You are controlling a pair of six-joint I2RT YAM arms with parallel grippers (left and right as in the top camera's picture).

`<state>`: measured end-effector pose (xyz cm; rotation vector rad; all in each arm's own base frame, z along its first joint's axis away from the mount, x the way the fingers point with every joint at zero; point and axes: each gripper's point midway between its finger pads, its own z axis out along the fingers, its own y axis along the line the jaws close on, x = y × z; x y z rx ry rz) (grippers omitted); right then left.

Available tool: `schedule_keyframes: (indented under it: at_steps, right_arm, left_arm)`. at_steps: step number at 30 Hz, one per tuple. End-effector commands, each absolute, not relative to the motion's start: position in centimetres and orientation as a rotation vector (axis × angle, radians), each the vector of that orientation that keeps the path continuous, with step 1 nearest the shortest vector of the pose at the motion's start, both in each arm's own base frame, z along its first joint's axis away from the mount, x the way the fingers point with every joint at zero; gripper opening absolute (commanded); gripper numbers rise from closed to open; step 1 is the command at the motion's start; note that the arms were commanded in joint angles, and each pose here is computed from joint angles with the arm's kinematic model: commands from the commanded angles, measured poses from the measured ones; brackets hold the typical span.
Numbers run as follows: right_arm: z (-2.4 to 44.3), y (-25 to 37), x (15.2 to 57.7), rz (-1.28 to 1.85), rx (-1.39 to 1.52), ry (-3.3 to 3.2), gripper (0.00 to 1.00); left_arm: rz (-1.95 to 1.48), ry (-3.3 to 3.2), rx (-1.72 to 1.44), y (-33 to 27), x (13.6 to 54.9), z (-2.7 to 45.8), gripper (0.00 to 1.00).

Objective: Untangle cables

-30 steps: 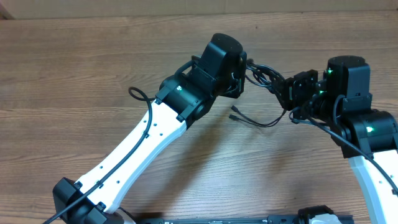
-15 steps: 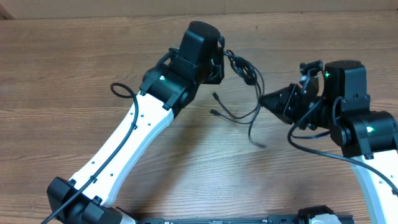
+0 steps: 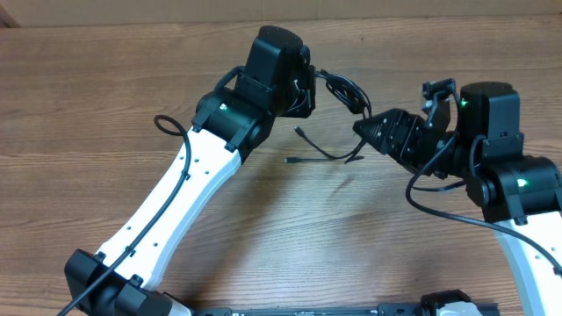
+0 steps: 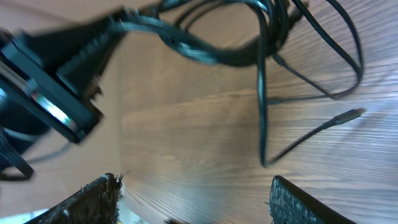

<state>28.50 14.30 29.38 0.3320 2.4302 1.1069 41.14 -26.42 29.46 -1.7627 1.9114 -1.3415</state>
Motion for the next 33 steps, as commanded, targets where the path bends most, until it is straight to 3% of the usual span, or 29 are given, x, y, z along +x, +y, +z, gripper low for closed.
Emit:
schedule_keyframes:
  at_steps: [1,9,21,23,24,28,30,33]
  right_arm:
    - [31.0,14.3,29.2,1.162,0.483,2.376,0.75]
    - [29.6,12.1,30.0,0.989,0.601,2.374,0.75]
    - [27.1,11.9,27.8,0.835,0.263,2.523,0.72]
    - [26.8,11.7,28.2,0.808,0.251,2.526,0.55]
    - [26.6,11.5,28.5,0.784,0.260,2.525,0.40]
    - [25.4,9.7,30.0,0.631,0.319,2.527,0.15]
    - [24.9,9.0,30.3,0.574,0.342,2.534,0.04]
    - [23.8,8.0,30.6,0.486,0.385,2.561,0.04]
  left_arm:
    - [-1.399,1.958,-1.715,-27.3,40.7,30.5,0.04]
    - [-1.366,2.112,-1.443,-28.0,40.2,30.6,0.04]
    - [-1.705,2.145,-1.221,-31.6,39.5,35.0,0.04]
    - [-1.754,2.163,-1.168,-32.2,39.1,35.6,0.04]
    - [-1.759,2.175,-1.129,-32.3,38.9,35.8,0.04]
    - [-1.790,2.230,-1.031,-32.4,38.3,36.0,0.04]
    - [-1.822,2.259,-1.008,-32.5,37.9,36.1,0.04]
    - [-1.844,2.284,-0.953,-32.1,37.8,36.3,0.04]
